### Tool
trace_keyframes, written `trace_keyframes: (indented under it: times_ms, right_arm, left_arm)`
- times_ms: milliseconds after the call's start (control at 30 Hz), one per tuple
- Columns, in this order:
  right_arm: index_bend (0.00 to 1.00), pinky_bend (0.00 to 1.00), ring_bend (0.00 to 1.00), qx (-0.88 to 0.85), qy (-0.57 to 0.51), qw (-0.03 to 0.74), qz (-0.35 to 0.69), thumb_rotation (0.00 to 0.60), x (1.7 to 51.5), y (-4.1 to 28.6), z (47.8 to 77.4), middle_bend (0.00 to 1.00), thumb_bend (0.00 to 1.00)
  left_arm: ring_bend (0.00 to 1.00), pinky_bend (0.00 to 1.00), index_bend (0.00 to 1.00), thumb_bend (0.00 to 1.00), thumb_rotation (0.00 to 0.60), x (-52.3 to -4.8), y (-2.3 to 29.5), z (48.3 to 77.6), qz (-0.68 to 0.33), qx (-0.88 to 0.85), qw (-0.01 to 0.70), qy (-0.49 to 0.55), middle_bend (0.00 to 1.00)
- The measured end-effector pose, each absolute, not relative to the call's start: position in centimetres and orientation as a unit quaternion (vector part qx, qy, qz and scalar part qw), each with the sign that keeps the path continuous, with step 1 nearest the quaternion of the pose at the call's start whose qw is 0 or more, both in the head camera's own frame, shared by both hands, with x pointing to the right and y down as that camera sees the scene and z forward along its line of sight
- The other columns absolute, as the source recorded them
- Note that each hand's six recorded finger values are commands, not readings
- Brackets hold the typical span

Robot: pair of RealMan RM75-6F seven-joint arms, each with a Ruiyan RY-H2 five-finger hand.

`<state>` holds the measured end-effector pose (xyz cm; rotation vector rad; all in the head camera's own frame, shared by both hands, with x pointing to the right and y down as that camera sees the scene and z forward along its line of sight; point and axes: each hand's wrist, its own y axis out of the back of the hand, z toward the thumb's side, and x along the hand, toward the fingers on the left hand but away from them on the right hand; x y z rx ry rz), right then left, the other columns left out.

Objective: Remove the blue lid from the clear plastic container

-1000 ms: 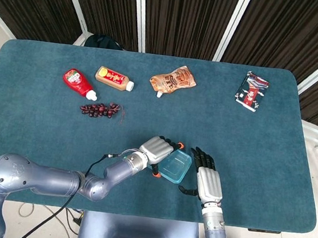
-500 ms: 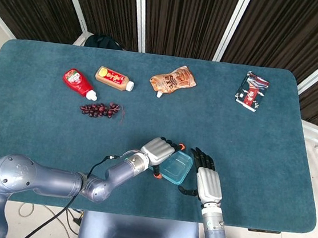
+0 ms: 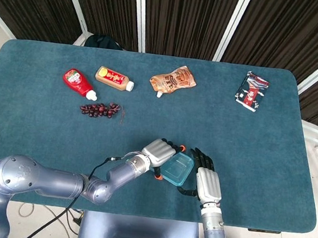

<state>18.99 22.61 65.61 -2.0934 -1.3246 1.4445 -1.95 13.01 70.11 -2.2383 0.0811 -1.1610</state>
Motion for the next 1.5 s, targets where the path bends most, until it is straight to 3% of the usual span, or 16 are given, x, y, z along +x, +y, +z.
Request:
trace_keyframes:
  times_ms: [1000, 1300, 1500]
  right_arm:
    - [0.00, 0.00, 0.00, -0.709, -0.503, 0.081, 0.488, 0.600, 19.7, 22.2, 65.9, 0.00, 0.17]
    - [0.00, 0.00, 0.00, -0.706, -0.516, 0.080, 0.478, 0.600, 19.8, 21.9, 65.6, 0.00, 0.17]
    - [0.00, 0.00, 0.00, -0.706, -0.520, 0.082, 0.474, 0.600, 19.8, 21.7, 65.5, 0.00, 0.17]
  left_arm:
    - [0.25, 0.42, 0.09, 0.06, 0.600, -1.5, 13.7, 70.2, -0.439, -0.843, 0.312, 0.000, 0.25]
    - [0.30, 0.46, 0.10, 0.08, 0.600, -1.3, 14.0, 70.2, -0.436, -0.841, 0.319, -0.009, 0.28]
    - [0.28, 0.43, 0.10, 0.08, 0.600, -1.3, 14.1, 70.2, -0.435, -0.841, 0.322, -0.011, 0.27]
